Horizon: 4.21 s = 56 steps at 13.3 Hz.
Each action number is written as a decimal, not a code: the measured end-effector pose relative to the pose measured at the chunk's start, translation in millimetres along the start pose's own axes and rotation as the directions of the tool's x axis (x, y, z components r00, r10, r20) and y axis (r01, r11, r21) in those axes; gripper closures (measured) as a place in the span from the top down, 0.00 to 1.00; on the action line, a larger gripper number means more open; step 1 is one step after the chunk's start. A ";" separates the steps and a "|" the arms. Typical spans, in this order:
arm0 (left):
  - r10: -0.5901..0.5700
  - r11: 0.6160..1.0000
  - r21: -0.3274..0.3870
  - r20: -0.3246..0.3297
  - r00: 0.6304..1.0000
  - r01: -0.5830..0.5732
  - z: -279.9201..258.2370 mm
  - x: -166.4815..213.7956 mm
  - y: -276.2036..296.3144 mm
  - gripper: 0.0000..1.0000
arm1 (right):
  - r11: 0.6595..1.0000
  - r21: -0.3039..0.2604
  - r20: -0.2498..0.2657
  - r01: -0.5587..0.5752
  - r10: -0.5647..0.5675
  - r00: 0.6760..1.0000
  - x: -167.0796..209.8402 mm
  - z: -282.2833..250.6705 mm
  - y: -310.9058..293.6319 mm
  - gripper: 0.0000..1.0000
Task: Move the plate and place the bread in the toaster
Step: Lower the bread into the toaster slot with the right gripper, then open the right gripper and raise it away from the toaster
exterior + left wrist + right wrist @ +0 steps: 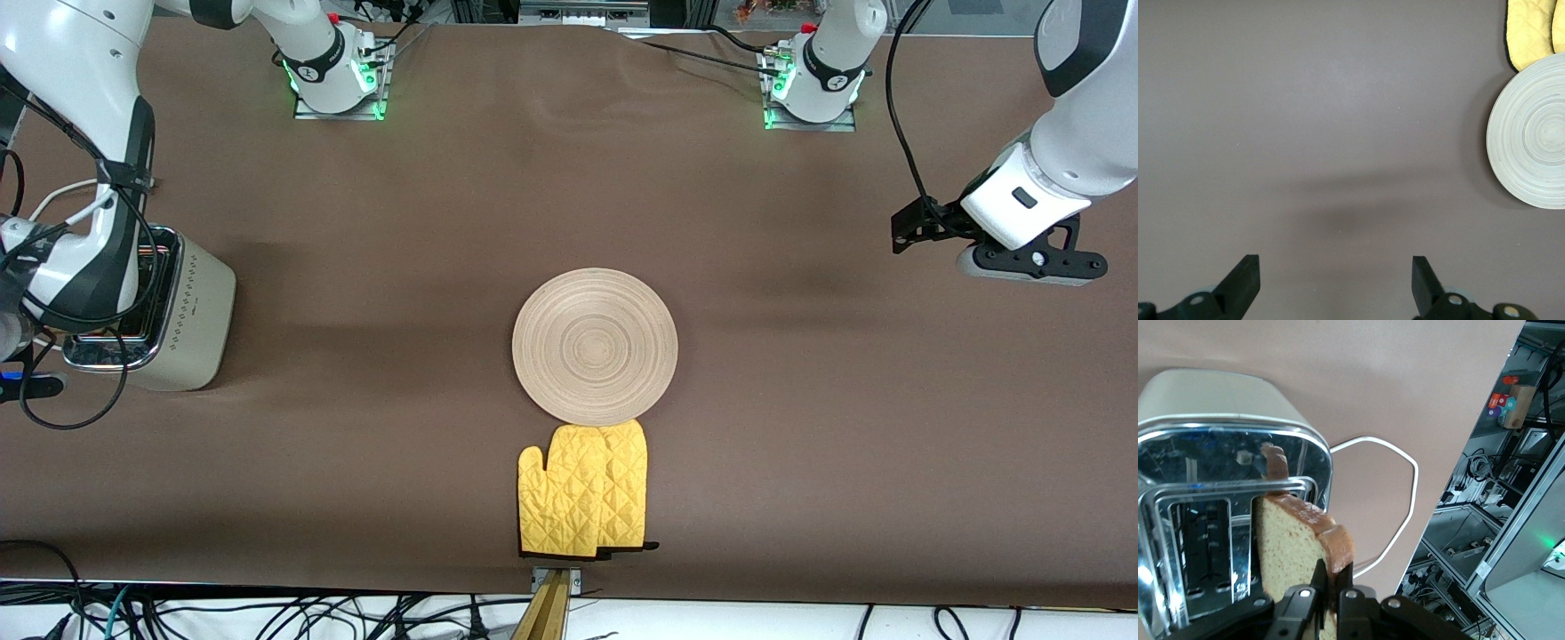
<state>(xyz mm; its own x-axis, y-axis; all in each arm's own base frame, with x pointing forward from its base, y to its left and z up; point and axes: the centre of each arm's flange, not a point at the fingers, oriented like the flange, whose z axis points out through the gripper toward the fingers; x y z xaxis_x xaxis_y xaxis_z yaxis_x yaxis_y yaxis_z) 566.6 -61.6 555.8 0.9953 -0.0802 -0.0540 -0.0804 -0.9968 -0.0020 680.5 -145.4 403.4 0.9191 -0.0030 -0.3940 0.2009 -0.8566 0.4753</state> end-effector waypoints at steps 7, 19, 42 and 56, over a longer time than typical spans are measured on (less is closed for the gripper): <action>0.000 1.000 0.000 0.000 1.000 0.000 0.0 0.0 -0.1 1.00 | 1.000 0.027 -0.002 -0.005 0.005 1.000 4.1 7.2 -2.5 0.08; 0.000 1.000 0.000 0.000 1.000 0.000 -0.1 0.0 -0.1 1.00 | 0.988 0.060 0.024 -0.142 0.141 0.990 3.8 22.5 -3.8 0.08; -0.003 1.000 0.000 -0.007 1.000 0.003 -2.7 0.7 -1.4 1.00 | 0.987 0.095 -0.022 -0.126 0.129 0.991 12.9 26.2 -19.1 1.00; -0.060 0.998 -0.003 -0.033 0.998 0.060 -16.5 2.0 -7.0 1.00 | 0.935 0.352 -0.179 0.039 0.027 0.983 -38.6 -123.9 -100.1 1.00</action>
<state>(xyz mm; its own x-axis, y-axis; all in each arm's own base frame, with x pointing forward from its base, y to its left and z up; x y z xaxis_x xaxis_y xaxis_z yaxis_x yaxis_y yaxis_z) 570.0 -54.9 572.2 0.9996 -0.0199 -0.0209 -0.0199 -0.9998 -0.0022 666.9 4.3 468.5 0.9699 0.0667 -0.2341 0.1043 -0.9829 0.1520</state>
